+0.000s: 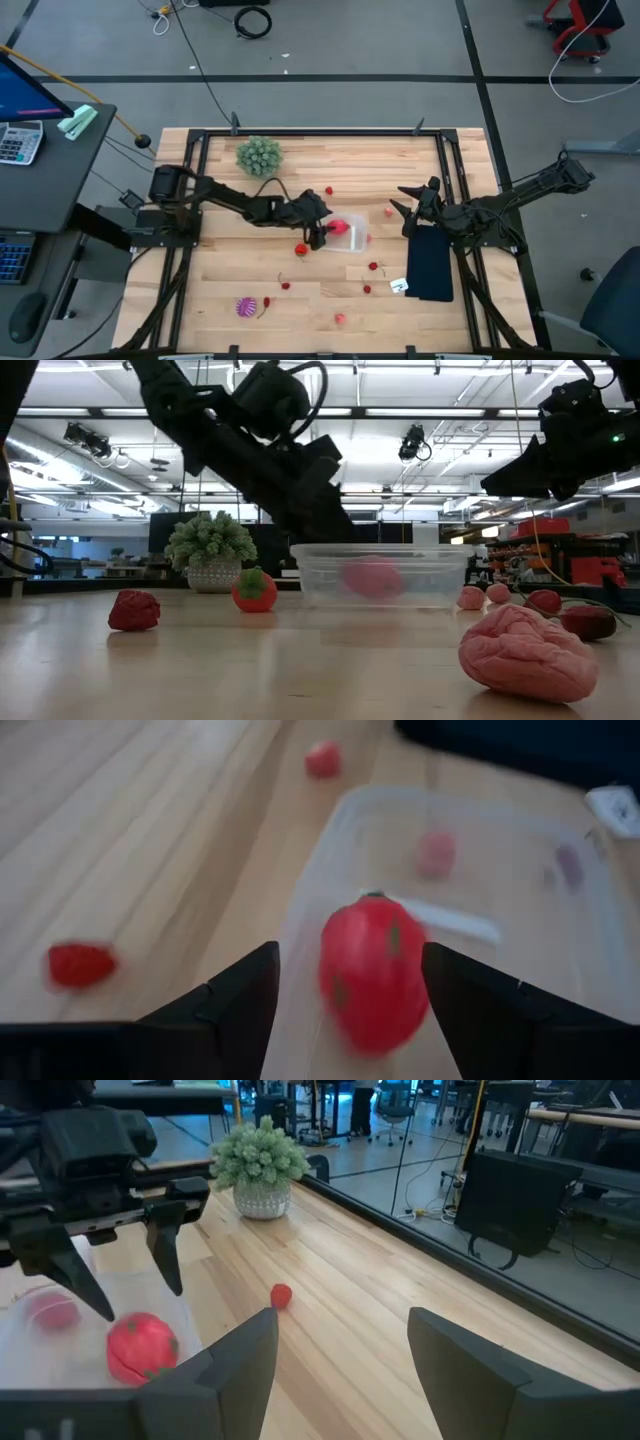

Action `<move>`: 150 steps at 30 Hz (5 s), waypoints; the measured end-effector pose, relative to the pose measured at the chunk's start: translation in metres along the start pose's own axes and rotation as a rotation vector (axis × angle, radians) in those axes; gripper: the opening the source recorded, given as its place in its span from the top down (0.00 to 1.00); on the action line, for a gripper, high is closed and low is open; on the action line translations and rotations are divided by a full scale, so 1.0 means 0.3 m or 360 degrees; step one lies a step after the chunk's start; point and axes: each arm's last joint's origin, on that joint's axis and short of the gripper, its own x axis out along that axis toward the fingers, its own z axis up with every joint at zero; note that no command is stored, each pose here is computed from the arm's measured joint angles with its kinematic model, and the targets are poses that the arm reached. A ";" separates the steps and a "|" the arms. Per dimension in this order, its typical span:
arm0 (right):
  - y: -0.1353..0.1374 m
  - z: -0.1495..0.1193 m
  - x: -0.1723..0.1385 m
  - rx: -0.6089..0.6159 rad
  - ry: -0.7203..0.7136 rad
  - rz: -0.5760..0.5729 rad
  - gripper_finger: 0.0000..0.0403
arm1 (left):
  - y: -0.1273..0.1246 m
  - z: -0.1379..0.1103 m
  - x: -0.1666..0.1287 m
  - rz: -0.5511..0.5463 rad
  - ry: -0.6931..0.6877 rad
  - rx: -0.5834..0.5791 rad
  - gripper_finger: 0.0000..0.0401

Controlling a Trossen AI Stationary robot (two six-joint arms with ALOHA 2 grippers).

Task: Pick and placing Produce into tupperware
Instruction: Put the pink peach into the transparent bin

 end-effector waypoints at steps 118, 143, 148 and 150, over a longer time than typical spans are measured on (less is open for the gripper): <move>0.103 -0.136 0.160 0.0540 0.0572 -0.0118 0.81 | 0.208 0.295 -1.256 0.0261 -0.0243 0.0087 0.67; 0.407 0.156 0.425 -0.0086 0.0905 0.0325 0.76 | 0.208 0.295 -1.256 0.0260 -0.0243 0.0087 0.69; 0.446 0.161 0.480 -0.0087 0.1091 0.0432 0.73 | 0.208 0.294 -1.256 0.0261 -0.0238 0.0088 0.68; 0.447 0.153 0.498 -0.0070 0.1139 0.0463 0.72 | 0.208 0.292 -1.255 0.0262 -0.0229 0.0089 0.68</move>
